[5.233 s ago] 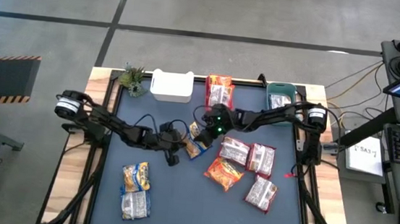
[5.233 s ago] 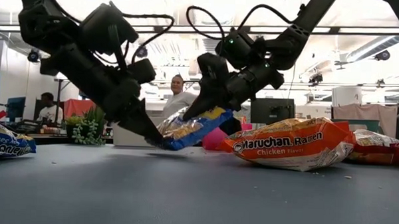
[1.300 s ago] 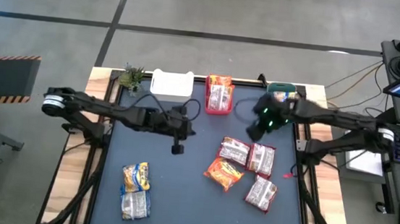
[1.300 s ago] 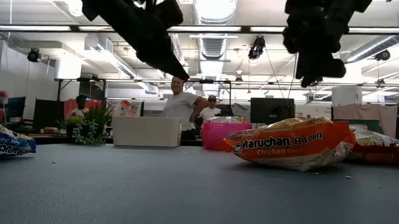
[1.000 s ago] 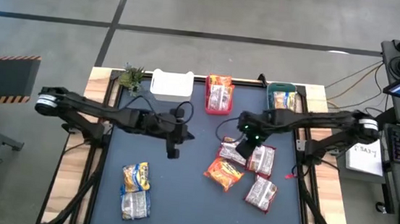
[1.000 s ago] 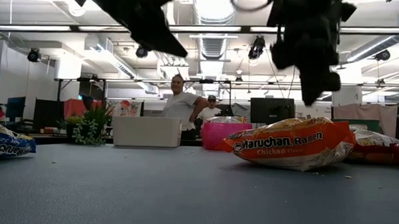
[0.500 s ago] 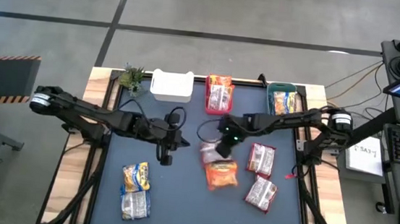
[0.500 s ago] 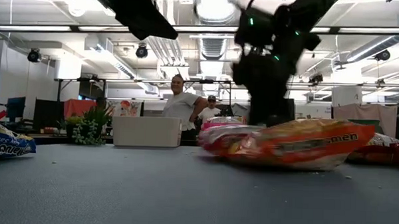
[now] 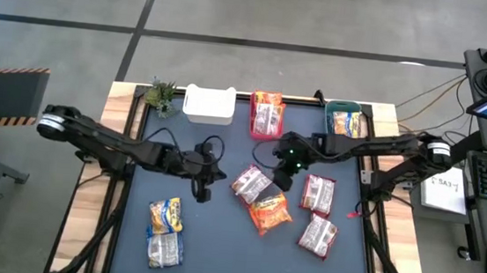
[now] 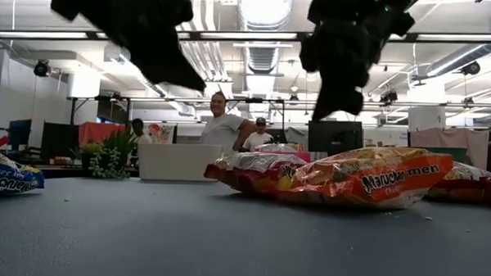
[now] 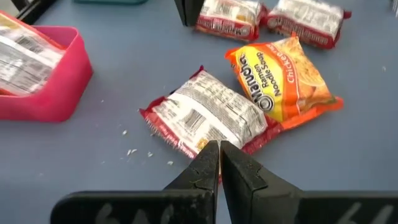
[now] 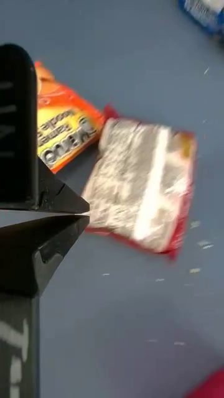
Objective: Sort Maruchan noodles
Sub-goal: Put the top left red noodle pack into the white bin
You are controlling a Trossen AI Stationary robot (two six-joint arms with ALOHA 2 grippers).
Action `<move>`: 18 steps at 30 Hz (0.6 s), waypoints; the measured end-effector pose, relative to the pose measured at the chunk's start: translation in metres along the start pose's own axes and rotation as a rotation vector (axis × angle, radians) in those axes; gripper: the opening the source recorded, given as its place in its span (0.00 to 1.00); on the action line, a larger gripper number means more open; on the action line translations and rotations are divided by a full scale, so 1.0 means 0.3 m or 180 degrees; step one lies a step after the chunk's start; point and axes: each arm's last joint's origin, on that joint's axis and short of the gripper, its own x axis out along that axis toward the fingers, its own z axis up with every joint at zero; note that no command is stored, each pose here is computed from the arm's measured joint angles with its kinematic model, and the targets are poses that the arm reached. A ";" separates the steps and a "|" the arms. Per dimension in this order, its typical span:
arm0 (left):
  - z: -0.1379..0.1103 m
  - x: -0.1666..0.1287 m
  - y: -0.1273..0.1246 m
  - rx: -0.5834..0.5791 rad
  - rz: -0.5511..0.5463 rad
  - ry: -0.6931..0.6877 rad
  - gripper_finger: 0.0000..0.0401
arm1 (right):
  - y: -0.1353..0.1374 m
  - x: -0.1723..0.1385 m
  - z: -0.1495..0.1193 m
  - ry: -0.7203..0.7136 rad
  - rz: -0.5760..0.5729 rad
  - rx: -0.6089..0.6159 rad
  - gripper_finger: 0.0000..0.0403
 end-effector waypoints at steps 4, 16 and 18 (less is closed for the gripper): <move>-0.068 0.046 0.003 -0.0086 -0.0051 -0.0370 0.00 | -0.028 0.045 -0.054 0.0189 -0.0100 0.0110 0.02; -0.158 0.164 0.002 -0.0131 0.0000 -0.0286 0.10 | -0.054 0.120 -0.077 -0.0042 -0.0046 0.0042 0.04; -0.165 0.178 0.004 -0.0124 0.0013 -0.0241 0.14 | -0.052 0.119 -0.070 -0.0112 -0.0020 0.0005 0.06</move>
